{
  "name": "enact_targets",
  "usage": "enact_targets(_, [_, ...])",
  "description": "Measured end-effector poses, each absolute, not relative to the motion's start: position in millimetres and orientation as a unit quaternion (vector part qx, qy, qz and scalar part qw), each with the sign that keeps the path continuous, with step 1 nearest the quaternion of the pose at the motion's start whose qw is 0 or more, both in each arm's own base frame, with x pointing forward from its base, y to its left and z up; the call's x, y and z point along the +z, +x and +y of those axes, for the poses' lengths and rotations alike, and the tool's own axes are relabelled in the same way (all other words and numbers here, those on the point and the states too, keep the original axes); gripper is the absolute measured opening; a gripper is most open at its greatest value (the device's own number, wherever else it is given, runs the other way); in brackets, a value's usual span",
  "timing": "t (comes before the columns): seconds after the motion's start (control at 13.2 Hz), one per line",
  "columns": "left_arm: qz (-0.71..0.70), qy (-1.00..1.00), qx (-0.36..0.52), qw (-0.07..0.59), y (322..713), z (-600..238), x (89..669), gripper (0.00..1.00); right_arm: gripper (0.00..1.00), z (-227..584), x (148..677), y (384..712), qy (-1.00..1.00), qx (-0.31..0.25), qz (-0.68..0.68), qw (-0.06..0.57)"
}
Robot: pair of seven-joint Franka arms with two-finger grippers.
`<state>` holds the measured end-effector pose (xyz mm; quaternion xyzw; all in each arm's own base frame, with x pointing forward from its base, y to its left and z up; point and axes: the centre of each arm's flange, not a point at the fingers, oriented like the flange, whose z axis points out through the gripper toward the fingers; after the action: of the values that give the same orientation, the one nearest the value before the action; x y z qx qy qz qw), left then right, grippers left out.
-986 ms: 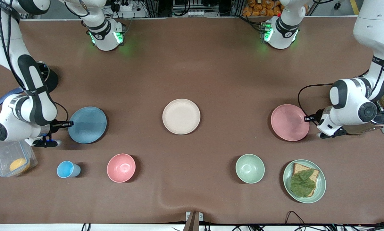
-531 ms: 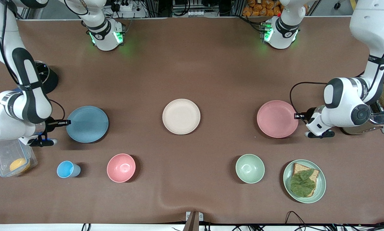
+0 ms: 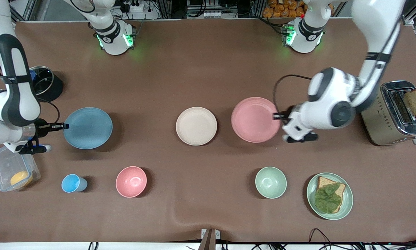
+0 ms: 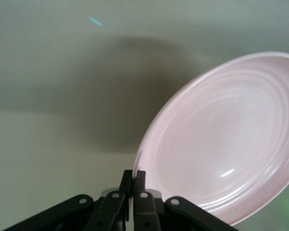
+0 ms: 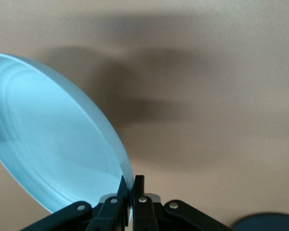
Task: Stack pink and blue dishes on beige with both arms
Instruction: 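Carry the pink plate onto the beige plate with the left gripper, then carry the blue plate onto the pink plate with the right gripper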
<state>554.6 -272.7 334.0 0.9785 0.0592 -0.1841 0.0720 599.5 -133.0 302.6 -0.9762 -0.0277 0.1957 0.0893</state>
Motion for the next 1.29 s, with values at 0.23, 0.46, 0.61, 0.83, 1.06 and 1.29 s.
enact_targets(0.23, [0.092, 0.978, -0.17, 0.076, 530.9, -356.7, 315.9, 0.04, 0.06, -124.6, 319.4, 592.7, -0.969, 0.211, -0.018, 0.128])
enact_targets(0.46, [0.119, 0.975, -0.163, 0.092, 518.3, -398.2, 279.0, 0.04, 0.06, -115.9, 322.0, 587.5, -0.961, 0.23, -0.001, 0.152])
enact_targets(0.61, [0.129, 0.974, -0.155, 0.107, 515.2, -413.8, 261.5, 0.04, 0.06, -110.5, 321.4, 585.2, -0.957, 0.24, 0.011, 0.165])
enact_targets(0.83, [0.131, 0.973, -0.139, 0.127, 508.2, -435.8, 248.0, 0.04, 0.06, -97.8, 318.4, 582.2, -0.95, 0.256, 0.027, 0.177])
enact_targets(1.06, [0.132, 0.972, -0.134, 0.138, 504.5, -445.2, 234.7, 0.04, 0.06, -67.4, 318.1, 584.4, -0.946, 0.273, 0.049, 0.166])
enact_targets(1.29, [0.134, 0.972, -0.132, 0.143, 503.9, -448.2, 227.6, 0.04, 0.06, -31.7, 321.0, 586.0, -0.945, 0.284, 0.059, 0.151])
